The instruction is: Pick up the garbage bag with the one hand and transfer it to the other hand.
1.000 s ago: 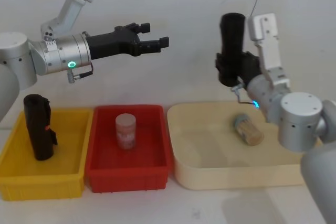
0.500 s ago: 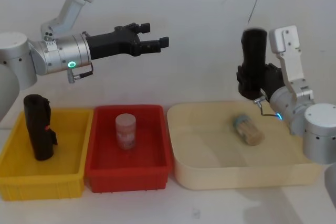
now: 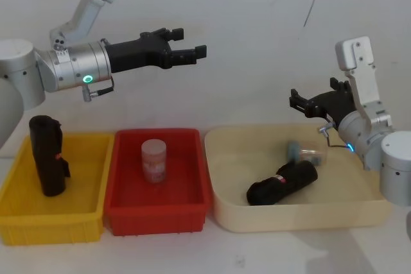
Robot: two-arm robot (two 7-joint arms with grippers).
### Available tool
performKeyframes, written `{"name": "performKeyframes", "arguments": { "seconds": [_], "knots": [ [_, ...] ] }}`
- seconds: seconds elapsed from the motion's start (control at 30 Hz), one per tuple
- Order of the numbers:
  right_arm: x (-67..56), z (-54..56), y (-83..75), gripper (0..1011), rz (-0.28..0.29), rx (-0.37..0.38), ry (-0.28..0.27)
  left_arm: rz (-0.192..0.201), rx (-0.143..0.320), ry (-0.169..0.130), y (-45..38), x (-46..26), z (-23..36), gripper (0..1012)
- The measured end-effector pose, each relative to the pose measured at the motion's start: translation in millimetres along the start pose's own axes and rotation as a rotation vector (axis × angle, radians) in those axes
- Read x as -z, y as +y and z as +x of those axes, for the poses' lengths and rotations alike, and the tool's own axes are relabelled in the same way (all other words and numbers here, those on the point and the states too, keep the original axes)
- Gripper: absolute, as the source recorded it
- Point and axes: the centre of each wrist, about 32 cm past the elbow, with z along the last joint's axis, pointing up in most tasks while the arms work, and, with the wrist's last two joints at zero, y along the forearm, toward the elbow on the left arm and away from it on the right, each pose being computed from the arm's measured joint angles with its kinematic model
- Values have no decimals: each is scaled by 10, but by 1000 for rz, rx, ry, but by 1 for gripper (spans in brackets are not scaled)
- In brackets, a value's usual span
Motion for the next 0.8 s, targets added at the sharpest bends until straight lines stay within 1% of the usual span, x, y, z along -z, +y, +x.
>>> {"name": "performKeyframes", "arguments": {
  "seconds": [0.07,0.8],
  "knots": [
    [4,5,-5,1001,-2,0,-1,0,0,0,-1,0,0,1001],
    [21,28,-27,1001,-8,1,-6,0,0,0,0,0,0,1001]
  ]
}}
